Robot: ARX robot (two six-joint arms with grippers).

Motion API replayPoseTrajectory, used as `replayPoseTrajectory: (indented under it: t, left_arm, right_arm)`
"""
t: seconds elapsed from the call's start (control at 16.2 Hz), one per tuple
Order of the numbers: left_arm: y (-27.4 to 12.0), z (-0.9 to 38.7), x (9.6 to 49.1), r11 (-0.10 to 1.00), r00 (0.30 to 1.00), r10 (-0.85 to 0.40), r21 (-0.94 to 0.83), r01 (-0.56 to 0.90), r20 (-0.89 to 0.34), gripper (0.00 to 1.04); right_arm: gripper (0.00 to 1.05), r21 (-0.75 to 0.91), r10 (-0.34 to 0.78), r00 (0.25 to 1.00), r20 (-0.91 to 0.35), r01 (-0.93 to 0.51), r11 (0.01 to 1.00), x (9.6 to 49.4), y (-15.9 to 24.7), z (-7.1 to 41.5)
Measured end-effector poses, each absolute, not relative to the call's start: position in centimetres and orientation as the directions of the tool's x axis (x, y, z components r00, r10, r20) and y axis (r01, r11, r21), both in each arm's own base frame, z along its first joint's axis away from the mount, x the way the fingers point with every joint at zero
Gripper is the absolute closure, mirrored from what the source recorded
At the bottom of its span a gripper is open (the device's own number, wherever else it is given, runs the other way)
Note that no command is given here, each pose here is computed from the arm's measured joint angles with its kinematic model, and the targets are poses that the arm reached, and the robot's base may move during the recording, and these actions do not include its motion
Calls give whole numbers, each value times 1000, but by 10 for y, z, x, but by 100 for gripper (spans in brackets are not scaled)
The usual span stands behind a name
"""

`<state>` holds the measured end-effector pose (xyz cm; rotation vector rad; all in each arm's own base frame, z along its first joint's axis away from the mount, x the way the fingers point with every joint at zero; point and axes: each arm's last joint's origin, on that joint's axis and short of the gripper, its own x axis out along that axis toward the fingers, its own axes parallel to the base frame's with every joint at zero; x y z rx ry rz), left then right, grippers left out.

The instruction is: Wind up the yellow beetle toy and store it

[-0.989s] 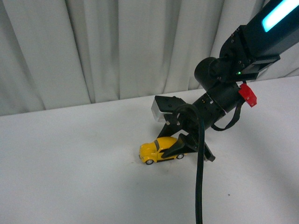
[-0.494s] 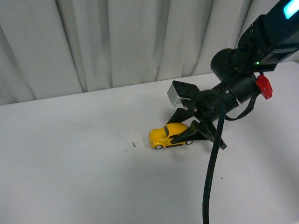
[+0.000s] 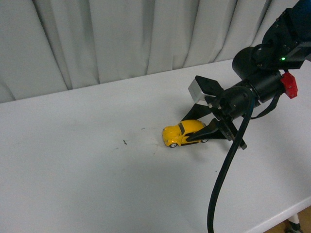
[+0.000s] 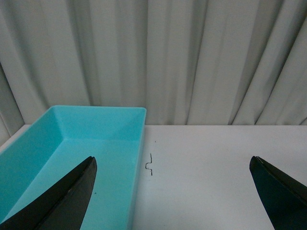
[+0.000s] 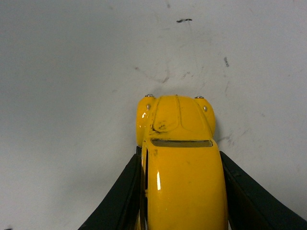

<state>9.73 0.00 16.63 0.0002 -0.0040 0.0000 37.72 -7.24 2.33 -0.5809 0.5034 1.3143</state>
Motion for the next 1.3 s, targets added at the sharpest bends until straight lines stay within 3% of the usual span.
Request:
replayPoseTrajectory:
  t: [0.49,0.56,0.86,1.3]
  left_arm:
    - [0,166,97,1000,1000,0,0,0,4,7]
    - [0,166,97,1000,1000,0,0,0,4,7]
    - [0,166,97,1000,1000,0,0,0,4,7]
    - [0,166,97,1000,1000,0,0,0,4,7]
  right_arm:
    - [64,-25,740,194,-644,-972,233,353,-110,23]
    - [59,-23,741,191,-644,-973,231,354,-110,23]
    - [8,7,733,154,-662,-977,211,349,-106,14]
    - [7,-2,728,160,-666,-977,213,350,-107,14]
